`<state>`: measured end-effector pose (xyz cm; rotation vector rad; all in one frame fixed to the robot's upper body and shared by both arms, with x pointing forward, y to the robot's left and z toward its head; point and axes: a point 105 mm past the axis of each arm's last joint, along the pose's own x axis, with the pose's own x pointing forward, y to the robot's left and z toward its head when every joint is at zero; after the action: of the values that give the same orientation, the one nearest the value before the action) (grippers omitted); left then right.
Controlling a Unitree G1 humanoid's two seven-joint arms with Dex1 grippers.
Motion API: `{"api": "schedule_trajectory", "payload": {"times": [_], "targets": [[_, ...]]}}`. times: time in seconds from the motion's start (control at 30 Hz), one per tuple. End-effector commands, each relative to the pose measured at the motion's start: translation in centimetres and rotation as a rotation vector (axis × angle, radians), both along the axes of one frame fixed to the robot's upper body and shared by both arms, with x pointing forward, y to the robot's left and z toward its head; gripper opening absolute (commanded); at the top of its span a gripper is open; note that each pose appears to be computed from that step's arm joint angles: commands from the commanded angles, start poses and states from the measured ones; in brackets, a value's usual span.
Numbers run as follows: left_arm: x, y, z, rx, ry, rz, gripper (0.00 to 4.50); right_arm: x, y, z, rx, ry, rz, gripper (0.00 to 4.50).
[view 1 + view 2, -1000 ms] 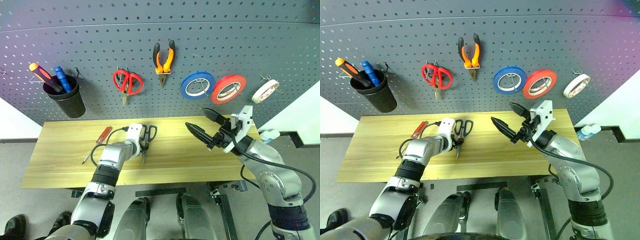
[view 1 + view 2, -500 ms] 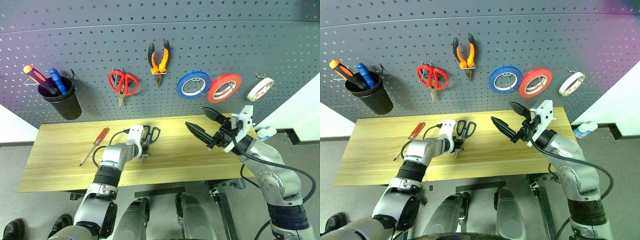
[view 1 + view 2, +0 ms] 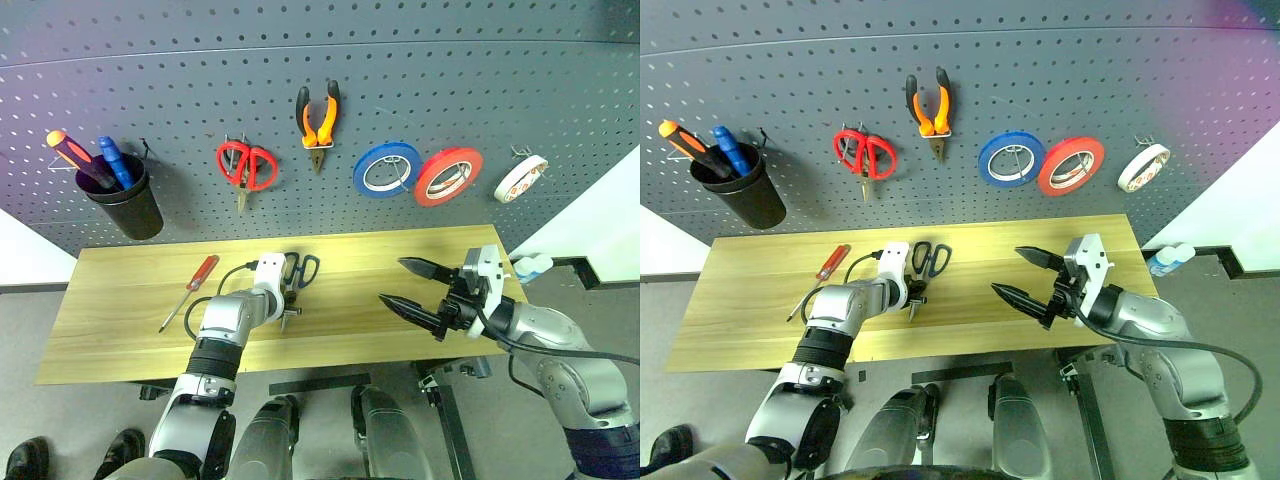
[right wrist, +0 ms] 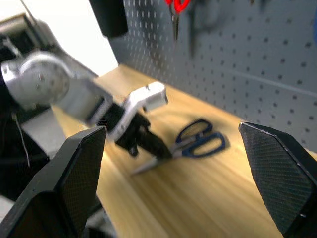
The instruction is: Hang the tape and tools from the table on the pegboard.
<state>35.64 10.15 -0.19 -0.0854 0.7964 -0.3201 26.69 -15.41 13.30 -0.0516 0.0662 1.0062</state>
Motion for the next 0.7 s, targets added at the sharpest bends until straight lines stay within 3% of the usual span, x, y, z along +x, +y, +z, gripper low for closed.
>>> {"api": "schedule_trajectory", "payload": {"times": [0.03, 0.27, 0.47, 0.7], "targets": [[-0.5, 1.0, -1.0, 0.034, 0.027, 0.028, 0.51, -0.2, -0.9, 0.3, -0.052, -0.061, 0.011, 4.5], [0.6, 1.9, 0.3, 0.084, -0.122, 0.036, 0.51, 0.2, 0.2, 1.2, -0.026, -0.092, 0.001, 4.5], [0.0, 2.7, 1.3, 0.171, -0.332, 0.005, 0.51, 0.1, -0.2, 1.3, -0.057, -0.105, -0.008, 4.5], [-1.1, 2.4, 1.3, 0.08, -0.332, 0.04, 0.51, 0.3, -0.3, 0.9, -0.071, -0.125, -0.002, 4.5]]}}
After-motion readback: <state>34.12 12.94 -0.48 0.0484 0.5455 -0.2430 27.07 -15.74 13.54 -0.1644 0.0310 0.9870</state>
